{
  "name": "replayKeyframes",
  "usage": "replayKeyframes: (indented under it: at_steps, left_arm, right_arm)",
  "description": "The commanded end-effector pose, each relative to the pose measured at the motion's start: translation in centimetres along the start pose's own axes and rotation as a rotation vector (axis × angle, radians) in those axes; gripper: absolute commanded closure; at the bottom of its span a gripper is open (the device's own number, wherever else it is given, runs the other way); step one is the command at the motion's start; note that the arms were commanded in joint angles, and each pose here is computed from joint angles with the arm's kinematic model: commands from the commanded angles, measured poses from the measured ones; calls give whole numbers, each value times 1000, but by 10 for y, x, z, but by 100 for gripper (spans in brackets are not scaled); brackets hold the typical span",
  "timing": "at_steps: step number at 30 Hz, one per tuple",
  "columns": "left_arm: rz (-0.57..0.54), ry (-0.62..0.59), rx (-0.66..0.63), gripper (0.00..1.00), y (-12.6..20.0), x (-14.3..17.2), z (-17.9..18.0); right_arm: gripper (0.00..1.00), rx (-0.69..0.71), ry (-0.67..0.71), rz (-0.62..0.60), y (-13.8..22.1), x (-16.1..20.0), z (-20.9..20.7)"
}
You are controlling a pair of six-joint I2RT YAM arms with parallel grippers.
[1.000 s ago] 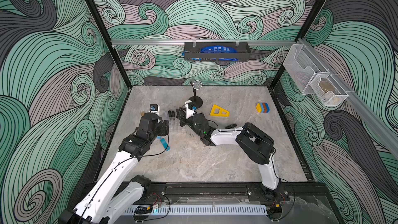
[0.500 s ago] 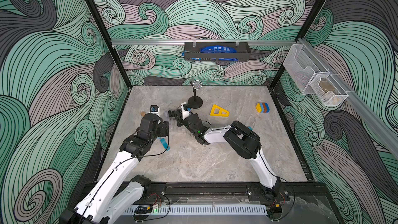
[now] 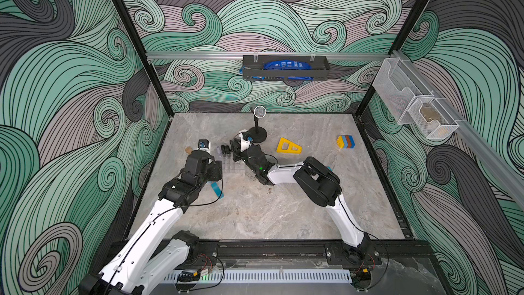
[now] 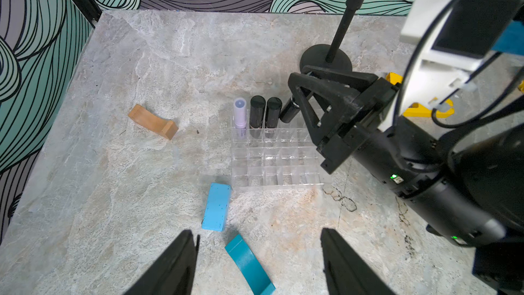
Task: Arrange the lipsticks in the organizer
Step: Place the lipstick in the storage box.
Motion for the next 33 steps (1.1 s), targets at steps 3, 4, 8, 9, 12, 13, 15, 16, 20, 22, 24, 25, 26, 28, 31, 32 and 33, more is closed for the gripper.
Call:
replayKeyframes:
  at_steps: [3, 4, 8, 9, 12, 13, 15, 16, 20, 22, 24, 25, 26, 28, 31, 32, 33]
  left_arm:
    - [-14, 11, 13, 29, 1, -2, -1]
    - [-15, 12, 15, 29, 1, -2, -1]
    - [-18, 10, 16, 29, 2, -2, -1]
    - [-17, 10, 14, 29, 1, -2, -1]
    - [-17, 12, 16, 29, 2, -2, -1]
    - [-16, 12, 16, 29, 2, -2, -1]
    - [-16, 10, 15, 30, 2, -2, -1]
    - [-17, 11, 16, 30, 2, -2, -1]
    - [-18, 10, 17, 30, 2, -2, -1]
    - [-19, 11, 18, 30, 2, -2, -1]
    - [-20, 12, 17, 30, 2, -3, -1]
    - [-18, 11, 18, 30, 1, -2, -1]
    - [-19, 11, 19, 30, 2, -2, -1]
    - [-18, 11, 18, 30, 1, -2, -1]
    - [-19, 11, 19, 30, 2, -2, -1]
    - [-18, 13, 17, 30, 1, -2, -1]
    - [-18, 11, 18, 30, 1, -2, -1]
  right_arm:
    - [88, 40, 5, 42, -4, 11, -1]
    - [88, 43, 6, 44, -4, 11, -1]
    - [87, 62, 16, 58, -6, 10, 1]
    - [87, 64, 20, 61, -7, 11, 1]
    - [81, 69, 33, 60, -8, 10, 3]
    - [80, 71, 37, 59, -7, 9, 4]
    - [77, 74, 45, 59, -8, 9, 6]
    - [77, 76, 48, 58, -8, 9, 7]
    - [76, 80, 51, 60, -8, 9, 7]
    - [76, 83, 53, 60, -8, 9, 8]
    - [76, 87, 55, 59, -8, 8, 9]
    - [76, 88, 57, 60, -8, 9, 9]
    - [76, 89, 58, 58, -8, 8, 10]
    - [71, 89, 61, 58, -7, 9, 10]
    - [64, 86, 60, 52, -6, 7, 11]
    - [62, 82, 61, 52, -6, 7, 13]
    - [61, 80, 59, 49, -5, 5, 13]
Point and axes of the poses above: each gripper's point midway between its finger pads, its own y axis back along the fingers, its own z axis along the line the jaws close on, x = y × z, the point moved 8 cm from there along y, back along the fingers, and after that the axes turned 13 degrees about y, right-handed, at the moved point
